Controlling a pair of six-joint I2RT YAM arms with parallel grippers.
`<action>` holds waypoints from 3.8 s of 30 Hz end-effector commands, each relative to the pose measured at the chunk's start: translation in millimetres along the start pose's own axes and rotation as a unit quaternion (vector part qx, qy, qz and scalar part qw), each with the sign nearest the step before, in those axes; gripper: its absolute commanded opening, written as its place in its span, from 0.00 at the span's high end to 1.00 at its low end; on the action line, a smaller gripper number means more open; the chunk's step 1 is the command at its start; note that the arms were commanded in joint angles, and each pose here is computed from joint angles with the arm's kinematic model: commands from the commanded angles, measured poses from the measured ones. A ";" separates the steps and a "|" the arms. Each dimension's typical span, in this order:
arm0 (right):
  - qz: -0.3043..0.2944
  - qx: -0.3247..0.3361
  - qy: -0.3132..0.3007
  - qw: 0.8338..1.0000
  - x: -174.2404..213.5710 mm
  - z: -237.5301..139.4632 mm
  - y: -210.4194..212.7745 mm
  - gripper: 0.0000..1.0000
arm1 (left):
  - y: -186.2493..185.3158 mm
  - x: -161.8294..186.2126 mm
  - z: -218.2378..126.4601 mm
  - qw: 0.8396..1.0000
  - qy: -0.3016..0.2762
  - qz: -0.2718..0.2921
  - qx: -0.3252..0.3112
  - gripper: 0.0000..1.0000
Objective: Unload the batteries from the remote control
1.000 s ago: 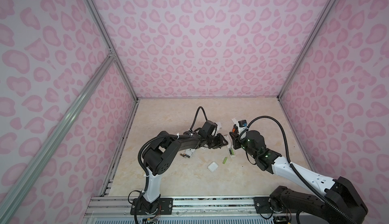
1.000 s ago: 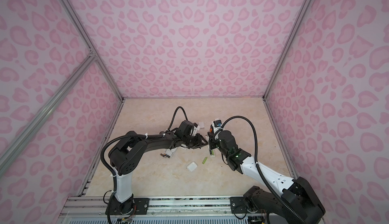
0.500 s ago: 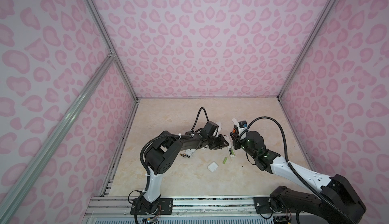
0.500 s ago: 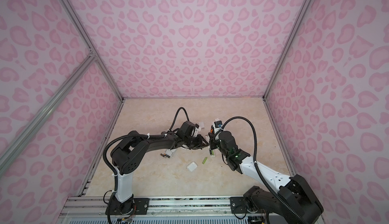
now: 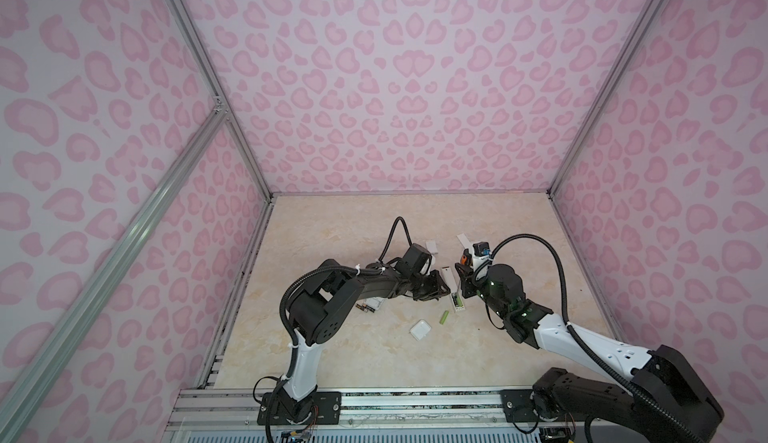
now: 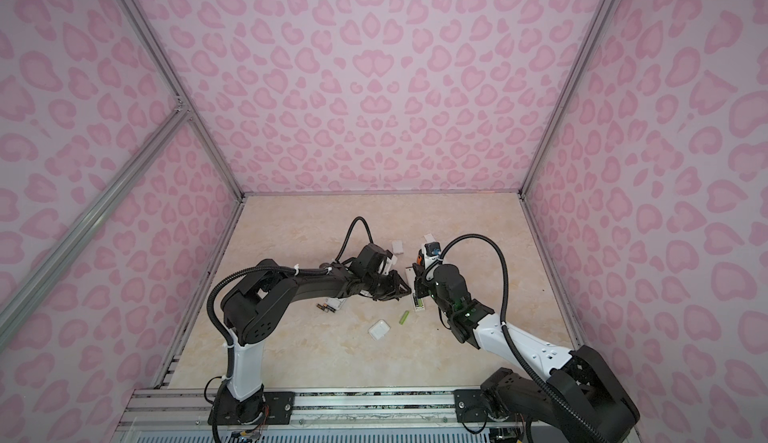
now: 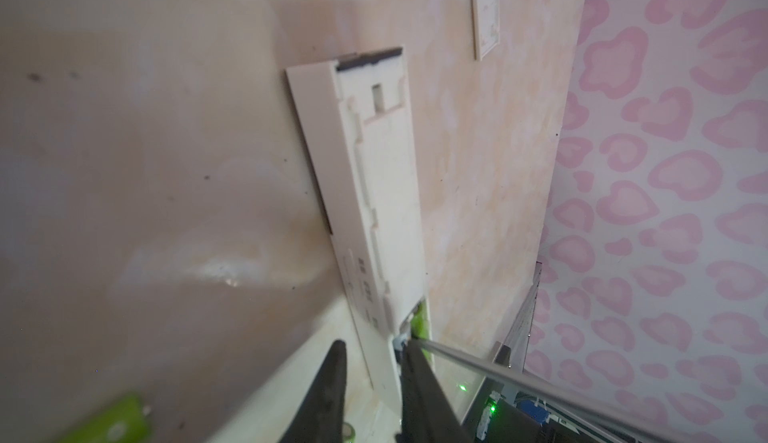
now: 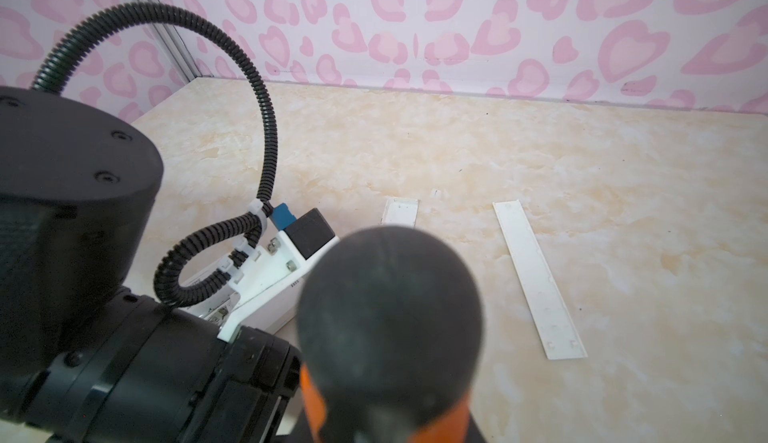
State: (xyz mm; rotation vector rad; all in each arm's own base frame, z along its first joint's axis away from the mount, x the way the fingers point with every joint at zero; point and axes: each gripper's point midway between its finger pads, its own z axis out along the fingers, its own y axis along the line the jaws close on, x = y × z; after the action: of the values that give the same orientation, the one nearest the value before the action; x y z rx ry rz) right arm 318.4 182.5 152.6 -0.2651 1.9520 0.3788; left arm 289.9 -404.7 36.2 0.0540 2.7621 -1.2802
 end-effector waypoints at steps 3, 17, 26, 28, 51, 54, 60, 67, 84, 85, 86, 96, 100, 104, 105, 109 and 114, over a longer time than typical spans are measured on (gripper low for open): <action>0.008 -0.003 -0.010 1.000 4.5 1.5 -0.2 1.00 | 5.1 0.1 6.1 1.000 -0.003 -0.009 -0.001 0.73; 0.091 -0.009 -0.014 0.996 17.5 -0.4 -8.7 1.00 | 10.7 -3.9 10.5 0.999 -0.021 -0.035 0.004 0.80; 0.158 -0.007 -0.023 0.987 20.4 -3.4 -25.9 1.00 | 11.9 -1.8 9.1 0.999 -0.024 -0.040 0.008 0.83; 0.172 -0.008 -0.023 0.985 22.9 -3.5 -30.2 1.00 | 10.5 -1.4 8.6 0.999 -0.025 -0.039 0.010 0.84; 0.203 0.014 -0.009 0.979 34.9 -1.8 -44.4 1.00 | -14.8 -8.1 -11.6 0.998 -0.050 -0.026 0.043 0.80; 0.203 0.012 -0.007 0.979 35.7 -1.5 -43.9 1.00 | -15.4 -11.5 -7.7 0.997 -0.048 -0.027 0.045 0.78; 0.217 0.008 -0.013 0.976 37.1 -1.9 -45.8 1.00 | -7.3 -16.7 5.4 0.997 -0.043 -0.040 0.041 0.76; 0.246 0.003 -0.030 0.969 31.9 -5.1 -53.2 1.00 | 5.7 -17.7 12.0 0.997 -0.043 -0.052 0.028 0.77; 0.279 0.017 -0.074 0.957 21.5 -14.1 -66.4 1.00 | 3.0 -17.2 9.1 0.997 -0.044 -0.047 0.032 0.79; 0.279 0.021 -0.076 0.957 20.7 -14.9 -67.7 1.00 | 2.5 -17.5 8.7 0.997 -0.044 -0.047 0.033 0.79; 0.277 0.024 -0.080 0.957 18.8 -16.1 -69.1 1.00 | 2.0 -17.4 8.7 0.997 -0.044 -0.046 0.034 0.79; 0.280 0.020 -0.082 0.956 18.7 -11.4 -68.3 1.00 | 0.8 -17.2 8.5 0.997 -0.043 -0.044 0.036 0.80; 0.288 0.011 -0.087 0.953 17.7 -7.3 -66.3 1.00 | 1.9 -15.9 8.8 0.998 -0.041 -0.043 0.036 0.80; 0.298 0.005 -0.092 0.950 16.2 -5.5 -65.5 1.00 | 3.6 -14.7 9.0 0.998 -0.040 -0.045 0.035 0.81; 0.299 0.005 -0.093 0.950 15.4 -5.3 -65.5 1.00 | 3.8 -14.6 8.7 0.998 -0.040 -0.044 0.035 0.81; 0.300 0.004 -0.093 0.949 15.4 -3.6 -65.4 1.00 | 3.7 -14.6 8.4 0.998 -0.041 -0.045 0.035 0.81; 0.298 0.003 -0.093 0.950 17.6 -4.5 -65.0 1.00 | 2.0 -15.2 8.0 0.998 -0.040 -0.042 0.036 0.81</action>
State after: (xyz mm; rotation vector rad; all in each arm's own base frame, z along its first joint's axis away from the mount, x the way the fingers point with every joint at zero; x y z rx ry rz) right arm 329.4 120.0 119.9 0.3752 1.8566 0.7447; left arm 304.5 -411.3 32.3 -0.1173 2.6791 -1.3904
